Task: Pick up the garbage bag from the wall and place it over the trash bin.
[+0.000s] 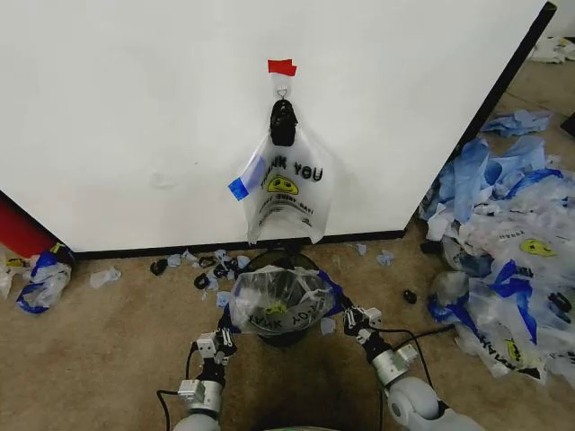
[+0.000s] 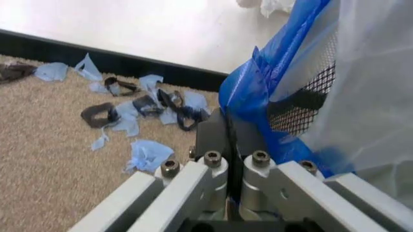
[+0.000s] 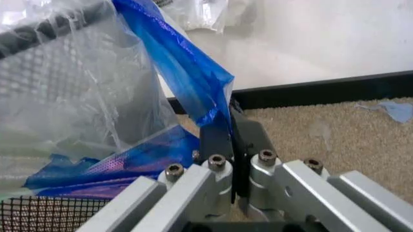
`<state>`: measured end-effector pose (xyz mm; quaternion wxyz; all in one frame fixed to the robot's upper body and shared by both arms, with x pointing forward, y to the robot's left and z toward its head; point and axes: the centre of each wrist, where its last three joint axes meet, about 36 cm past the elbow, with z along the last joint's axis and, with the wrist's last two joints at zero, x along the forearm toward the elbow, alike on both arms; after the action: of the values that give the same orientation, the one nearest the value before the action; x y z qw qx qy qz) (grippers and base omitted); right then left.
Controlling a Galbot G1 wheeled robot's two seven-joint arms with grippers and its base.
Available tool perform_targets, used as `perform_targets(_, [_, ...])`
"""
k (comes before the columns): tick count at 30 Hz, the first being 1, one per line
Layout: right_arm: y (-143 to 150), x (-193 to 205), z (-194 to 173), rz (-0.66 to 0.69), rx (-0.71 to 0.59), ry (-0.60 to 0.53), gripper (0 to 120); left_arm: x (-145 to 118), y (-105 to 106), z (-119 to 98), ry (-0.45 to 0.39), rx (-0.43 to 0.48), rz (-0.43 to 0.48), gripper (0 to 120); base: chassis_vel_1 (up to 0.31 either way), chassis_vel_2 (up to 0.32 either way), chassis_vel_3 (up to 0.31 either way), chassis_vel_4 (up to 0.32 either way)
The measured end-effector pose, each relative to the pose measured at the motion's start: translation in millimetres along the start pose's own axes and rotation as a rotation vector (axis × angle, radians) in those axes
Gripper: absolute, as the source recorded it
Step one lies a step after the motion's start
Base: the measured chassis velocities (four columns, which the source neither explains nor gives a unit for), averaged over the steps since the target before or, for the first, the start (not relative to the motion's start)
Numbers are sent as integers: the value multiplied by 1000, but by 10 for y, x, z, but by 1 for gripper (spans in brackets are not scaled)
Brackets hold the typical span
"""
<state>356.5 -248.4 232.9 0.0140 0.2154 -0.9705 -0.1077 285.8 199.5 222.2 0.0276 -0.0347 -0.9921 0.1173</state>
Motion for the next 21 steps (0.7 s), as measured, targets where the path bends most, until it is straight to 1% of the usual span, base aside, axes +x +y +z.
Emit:
perform_targets(6, [26, -47, -3, -16, -6, -26, 0, -14, 14, 6, -14, -4, -2, 0, 0, 0, 0, 0])
perform_targets(10, [8, -73, 3, -34, -6, -40, 0, -12, 80, 22, -23, -31, 13, 0, 0, 0, 0, 0])
perform_targets(12, [-18, -90, 26, -38, 1, -44, 0, -16, 101, 42, -28, -40, 22, 10, 0, 0, 0, 0])
perform_targets(14, [-27, -101, 51, -34, 5, -43, 0, -35, 102, 61, -35, -41, 27, 15, 0, 0, 0, 0])
perform_targets(15, [-31, -102, 67, -31, 11, -41, 0, -54, 101, 68, -41, -41, 30, 22, 0, 0, 0, 0])
perform_targets(16, [-31, -102, 67, -31, 11, -41, 0, -54, 101, 68, -41, -41, 30, 22, 0, 0, 0, 0])
perform_targets(19, [-61, -70, 114, -18, 50, -23, 0, -81, 96, 73, -52, -37, 33, 34, 0, 0, 0, 0])
perform_targets(20, [-67, -51, 123, -19, 64, -14, 1, -83, 99, 70, -56, -38, 34, 38, 0, 0, 0, 0])
perform_targets(21, [-80, -24, 124, -22, 74, -8, 7, -71, 107, 56, -59, -43, 38, 44, 0, 0, 0, 0])
